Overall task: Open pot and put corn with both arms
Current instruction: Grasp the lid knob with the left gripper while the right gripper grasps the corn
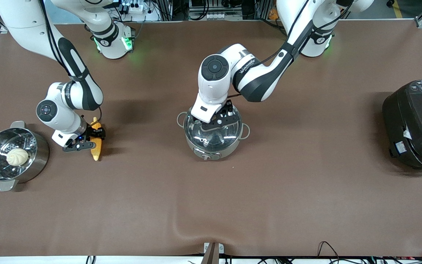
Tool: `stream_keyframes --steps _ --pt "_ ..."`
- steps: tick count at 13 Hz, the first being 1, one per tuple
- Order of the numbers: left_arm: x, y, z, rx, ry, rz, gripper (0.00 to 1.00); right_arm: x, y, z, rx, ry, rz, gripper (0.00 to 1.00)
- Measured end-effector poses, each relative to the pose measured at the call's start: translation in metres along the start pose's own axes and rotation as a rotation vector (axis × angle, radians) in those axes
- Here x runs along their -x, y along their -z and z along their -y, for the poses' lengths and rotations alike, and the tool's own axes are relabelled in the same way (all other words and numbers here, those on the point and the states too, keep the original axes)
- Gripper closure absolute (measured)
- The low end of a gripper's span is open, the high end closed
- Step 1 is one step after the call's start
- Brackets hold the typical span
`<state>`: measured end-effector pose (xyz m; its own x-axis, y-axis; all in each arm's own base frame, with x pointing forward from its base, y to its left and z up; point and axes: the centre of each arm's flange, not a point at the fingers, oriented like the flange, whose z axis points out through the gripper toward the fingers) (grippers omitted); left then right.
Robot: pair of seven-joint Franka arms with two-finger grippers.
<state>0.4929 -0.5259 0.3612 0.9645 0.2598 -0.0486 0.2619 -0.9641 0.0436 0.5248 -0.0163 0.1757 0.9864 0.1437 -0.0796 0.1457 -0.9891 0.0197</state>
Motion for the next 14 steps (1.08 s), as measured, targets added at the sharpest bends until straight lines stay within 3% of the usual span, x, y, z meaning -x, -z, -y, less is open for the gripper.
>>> stream_keyframes --steps 2,3,4,6,9,11,14 --pt "0.000 0.000 0.000 0.000 0.000 0.000 0.07 -0.004 0.012 0.004 -0.009 -0.008 0.023 0.57" --pt "0.000 0.000 0.000 -0.001 0.000 -0.001 0.12 -0.010 0.029 0.008 -0.016 -0.003 0.039 0.57" --pt "0.000 -0.001 0.000 -0.002 -0.001 -0.003 0.18 -0.018 0.051 0.012 -0.025 -0.001 0.064 0.57" --pt "-0.002 -0.001 0.001 -0.007 -0.004 -0.010 0.18 -0.042 0.116 0.028 -0.039 0.010 0.111 0.57" --pt "-0.003 -0.010 0.001 -0.019 -0.005 -0.007 0.19 -0.071 0.196 0.071 -0.075 -0.053 0.075 0.59" --pt "-0.007 -0.017 0.004 -0.030 0.002 -0.005 0.20 -0.079 0.211 0.102 -0.108 -0.079 0.047 0.66" --pt "-0.016 -0.019 0.007 -0.031 0.015 -0.015 0.27 -0.082 0.213 0.118 -0.109 -0.096 0.044 0.66"
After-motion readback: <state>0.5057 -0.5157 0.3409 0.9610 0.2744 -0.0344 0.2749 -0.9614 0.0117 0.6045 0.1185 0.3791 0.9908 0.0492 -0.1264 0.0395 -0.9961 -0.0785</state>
